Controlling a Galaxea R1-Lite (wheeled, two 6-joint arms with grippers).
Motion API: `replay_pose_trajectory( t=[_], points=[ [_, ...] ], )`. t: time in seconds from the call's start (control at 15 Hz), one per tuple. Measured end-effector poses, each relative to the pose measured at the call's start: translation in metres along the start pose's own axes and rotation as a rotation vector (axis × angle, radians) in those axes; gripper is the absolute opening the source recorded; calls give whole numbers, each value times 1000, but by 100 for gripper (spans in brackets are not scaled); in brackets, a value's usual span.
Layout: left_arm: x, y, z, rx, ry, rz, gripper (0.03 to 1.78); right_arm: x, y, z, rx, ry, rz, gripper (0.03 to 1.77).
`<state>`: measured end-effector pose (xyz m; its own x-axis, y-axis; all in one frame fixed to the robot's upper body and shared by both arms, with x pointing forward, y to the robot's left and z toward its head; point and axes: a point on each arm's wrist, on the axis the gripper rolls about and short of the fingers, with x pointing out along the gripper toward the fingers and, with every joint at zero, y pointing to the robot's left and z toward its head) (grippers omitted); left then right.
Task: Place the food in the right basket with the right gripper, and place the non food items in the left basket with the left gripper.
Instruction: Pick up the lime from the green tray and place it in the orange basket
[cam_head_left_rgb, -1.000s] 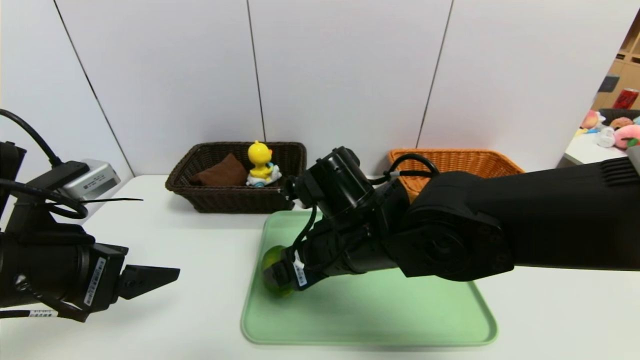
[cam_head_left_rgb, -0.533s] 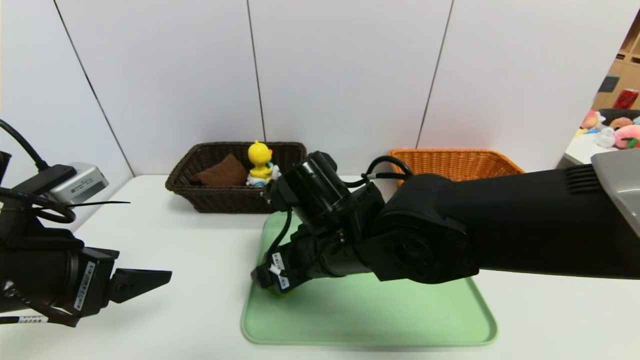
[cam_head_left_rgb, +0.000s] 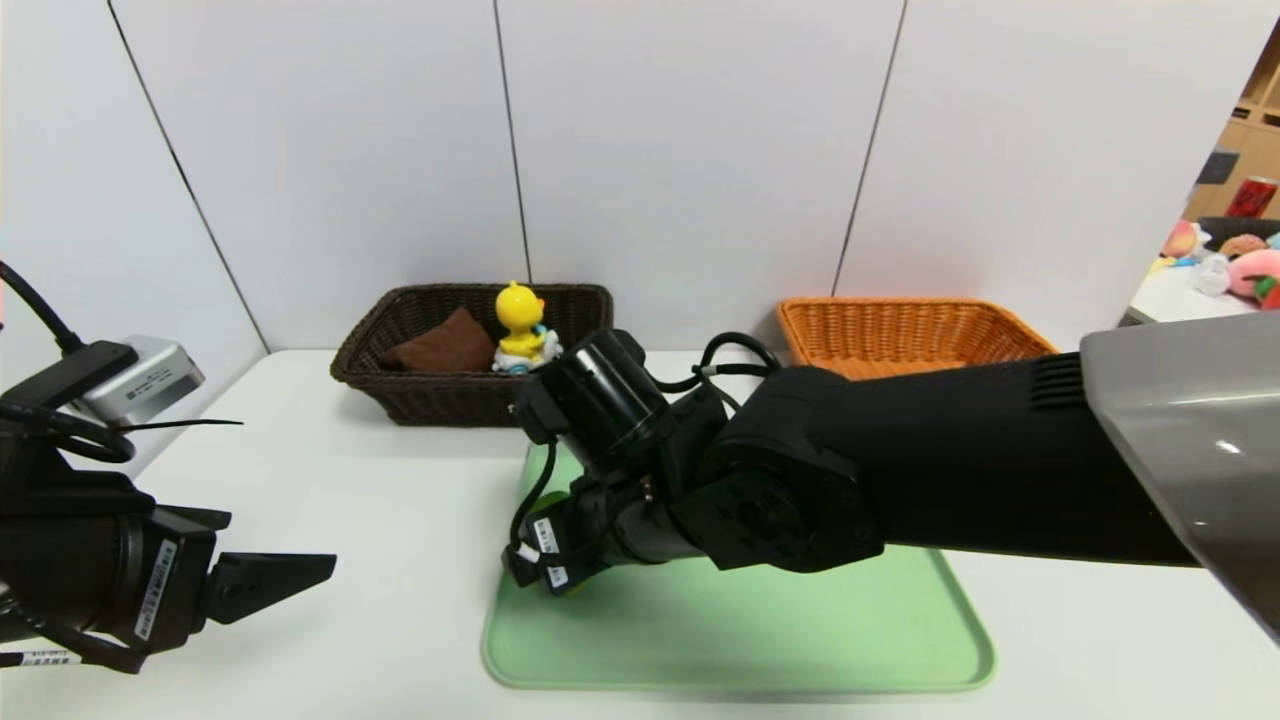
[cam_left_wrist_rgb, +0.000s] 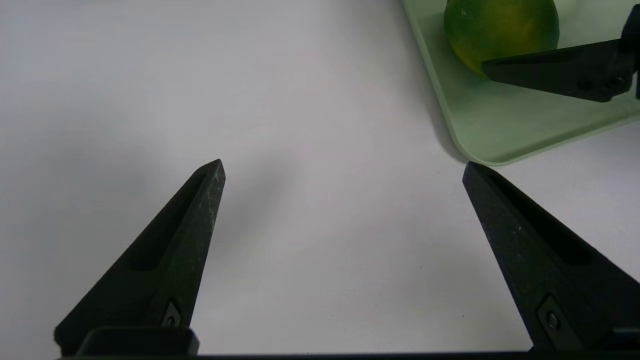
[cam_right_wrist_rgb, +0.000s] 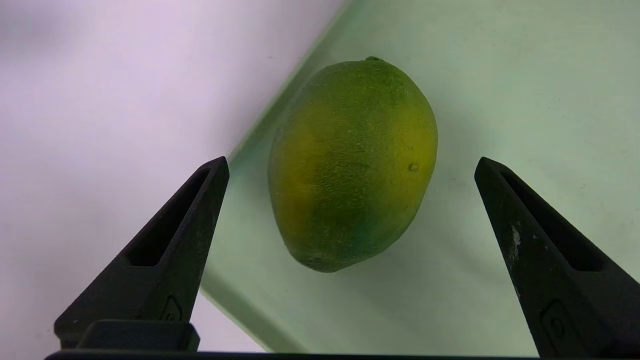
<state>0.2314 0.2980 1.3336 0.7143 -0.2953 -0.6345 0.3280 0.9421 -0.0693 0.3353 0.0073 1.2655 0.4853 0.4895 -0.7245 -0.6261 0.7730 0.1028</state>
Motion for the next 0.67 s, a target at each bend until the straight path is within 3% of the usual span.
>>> replay_pose_trajectory(
  t=[0.67],
  points=[
    [0, 0, -4, -18, 8, -2, 169, 18, -2, -2, 1, 21, -13, 170]
  ],
)
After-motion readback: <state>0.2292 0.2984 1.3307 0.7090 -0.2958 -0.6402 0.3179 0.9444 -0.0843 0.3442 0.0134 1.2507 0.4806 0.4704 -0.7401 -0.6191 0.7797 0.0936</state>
